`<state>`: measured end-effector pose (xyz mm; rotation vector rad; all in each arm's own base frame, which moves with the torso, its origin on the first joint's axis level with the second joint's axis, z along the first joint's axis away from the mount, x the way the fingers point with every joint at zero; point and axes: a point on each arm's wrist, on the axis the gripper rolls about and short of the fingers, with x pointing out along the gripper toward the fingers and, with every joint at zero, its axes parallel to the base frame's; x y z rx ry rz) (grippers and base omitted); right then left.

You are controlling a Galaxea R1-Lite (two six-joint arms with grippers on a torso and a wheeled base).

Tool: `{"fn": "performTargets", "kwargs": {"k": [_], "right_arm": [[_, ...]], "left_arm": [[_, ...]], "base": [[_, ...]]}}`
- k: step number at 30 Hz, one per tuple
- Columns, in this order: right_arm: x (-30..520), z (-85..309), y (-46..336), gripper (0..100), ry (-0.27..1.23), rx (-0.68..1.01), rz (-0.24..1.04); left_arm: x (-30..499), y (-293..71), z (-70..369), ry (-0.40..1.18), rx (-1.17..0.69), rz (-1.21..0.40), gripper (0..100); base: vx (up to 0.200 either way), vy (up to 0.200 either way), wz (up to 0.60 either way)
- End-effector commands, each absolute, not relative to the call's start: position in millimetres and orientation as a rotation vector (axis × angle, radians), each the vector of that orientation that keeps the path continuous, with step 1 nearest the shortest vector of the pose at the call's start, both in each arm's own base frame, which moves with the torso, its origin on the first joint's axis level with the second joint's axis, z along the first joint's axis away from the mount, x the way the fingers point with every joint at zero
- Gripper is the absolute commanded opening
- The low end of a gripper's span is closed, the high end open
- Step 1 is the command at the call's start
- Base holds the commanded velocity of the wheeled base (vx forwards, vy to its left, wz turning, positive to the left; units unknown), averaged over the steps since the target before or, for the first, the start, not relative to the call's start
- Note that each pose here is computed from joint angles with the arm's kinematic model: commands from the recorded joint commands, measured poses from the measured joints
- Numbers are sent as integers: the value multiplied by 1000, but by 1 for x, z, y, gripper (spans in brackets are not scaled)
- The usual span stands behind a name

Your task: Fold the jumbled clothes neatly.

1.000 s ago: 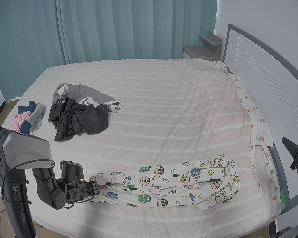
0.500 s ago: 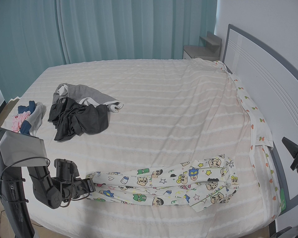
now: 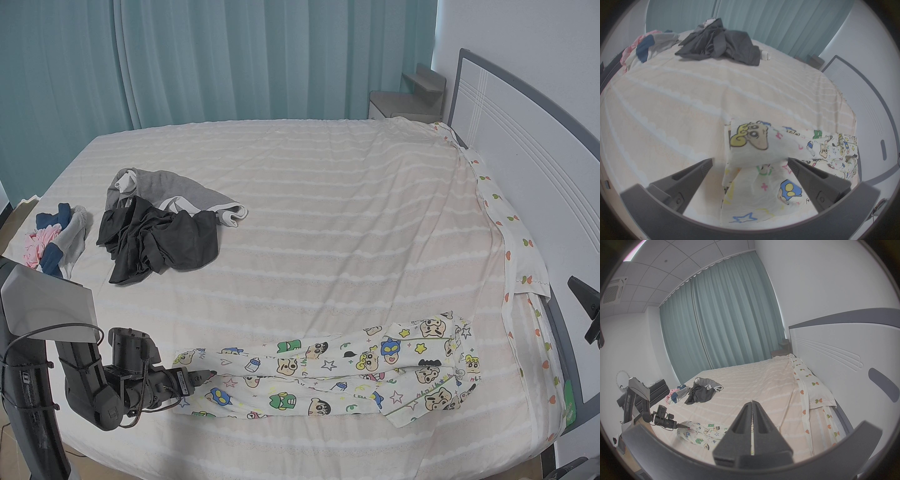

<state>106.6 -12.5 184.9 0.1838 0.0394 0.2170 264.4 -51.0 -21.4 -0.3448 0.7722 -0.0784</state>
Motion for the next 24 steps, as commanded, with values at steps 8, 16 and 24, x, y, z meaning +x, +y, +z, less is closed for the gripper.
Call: {"fn": "performTargets", "kwargs": {"k": [8,16,24], "right_arm": [[107,185,-13,0,40,184,217],[107,184,-13,0,41,183,217],[107,184,-12,0,43,183,217]], "left_arm": [[259,-37,-24,633,-246,-111,100],[270,-38,-51,684,-241,-101,100],[286,-41,-57,653,-249,-112,100]], "base": [[0,0,0],[0,0,0],[0,0,0]]}}
